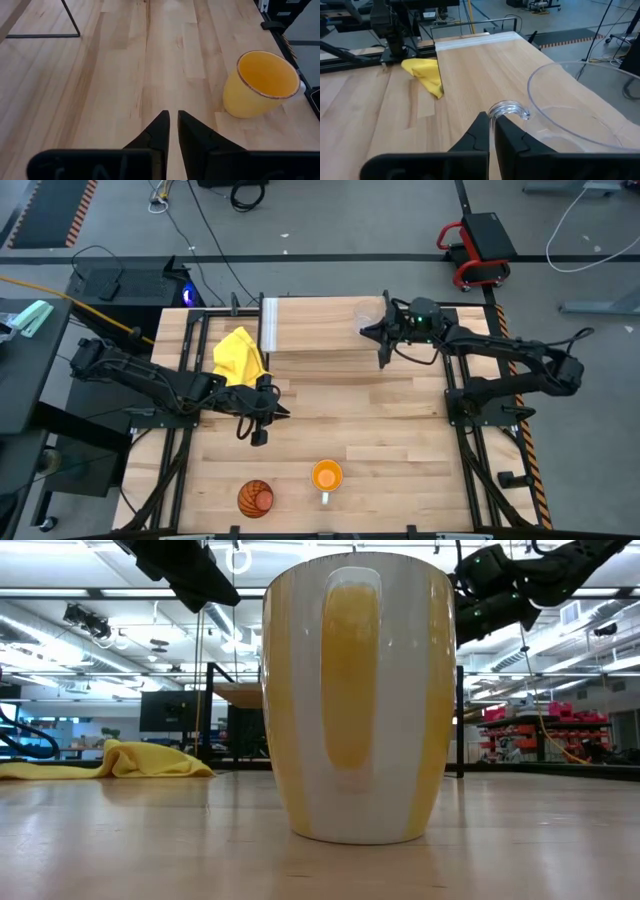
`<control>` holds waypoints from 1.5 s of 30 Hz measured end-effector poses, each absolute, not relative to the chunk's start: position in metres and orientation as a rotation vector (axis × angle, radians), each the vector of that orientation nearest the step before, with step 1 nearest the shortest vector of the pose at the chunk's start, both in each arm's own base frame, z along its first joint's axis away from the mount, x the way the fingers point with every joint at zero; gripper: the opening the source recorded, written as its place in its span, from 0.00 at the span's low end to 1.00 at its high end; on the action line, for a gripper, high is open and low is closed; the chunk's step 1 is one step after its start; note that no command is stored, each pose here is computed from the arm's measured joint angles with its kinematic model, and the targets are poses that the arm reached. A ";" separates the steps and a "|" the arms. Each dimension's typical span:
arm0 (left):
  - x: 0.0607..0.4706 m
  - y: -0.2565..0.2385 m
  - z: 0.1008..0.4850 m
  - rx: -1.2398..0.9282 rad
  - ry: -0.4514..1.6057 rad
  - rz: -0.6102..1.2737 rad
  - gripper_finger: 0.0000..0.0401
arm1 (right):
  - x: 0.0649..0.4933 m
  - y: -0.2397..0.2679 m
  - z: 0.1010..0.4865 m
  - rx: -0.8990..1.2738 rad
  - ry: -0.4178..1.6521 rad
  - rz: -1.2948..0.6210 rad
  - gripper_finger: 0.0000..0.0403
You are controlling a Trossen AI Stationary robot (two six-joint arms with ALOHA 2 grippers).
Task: Stack small to large cups/mugs on shelf
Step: Put the transparent mug on the shelf, then put the yellow mug on the shelf
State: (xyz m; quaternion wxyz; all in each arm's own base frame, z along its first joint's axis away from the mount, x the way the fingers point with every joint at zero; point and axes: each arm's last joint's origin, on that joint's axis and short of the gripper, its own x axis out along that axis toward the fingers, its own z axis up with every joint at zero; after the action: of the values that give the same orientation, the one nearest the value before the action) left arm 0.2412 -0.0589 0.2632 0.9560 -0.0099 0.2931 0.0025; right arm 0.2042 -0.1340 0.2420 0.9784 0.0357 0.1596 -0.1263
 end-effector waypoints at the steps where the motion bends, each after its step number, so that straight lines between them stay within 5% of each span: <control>1: 0.241 -0.059 0.263 -0.020 0.595 0.005 0.11 | 0.204 -0.134 0.242 0.074 0.324 -0.255 0.06; 27: 0.241 -0.059 0.263 -0.016 0.589 0.015 0.10 | 0.193 -0.129 0.248 0.111 0.341 -0.370 0.27; 45: 0.242 -0.059 0.263 -0.016 0.589 0.019 0.10 | 0.172 -0.108 0.265 0.151 0.334 -0.351 0.28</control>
State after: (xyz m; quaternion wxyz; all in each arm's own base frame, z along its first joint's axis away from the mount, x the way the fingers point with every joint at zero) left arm 0.2416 -0.0586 0.2634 0.9569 -0.0077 0.2902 0.0092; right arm 0.1725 -0.1076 0.2652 0.9680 0.0749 0.1651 -0.1738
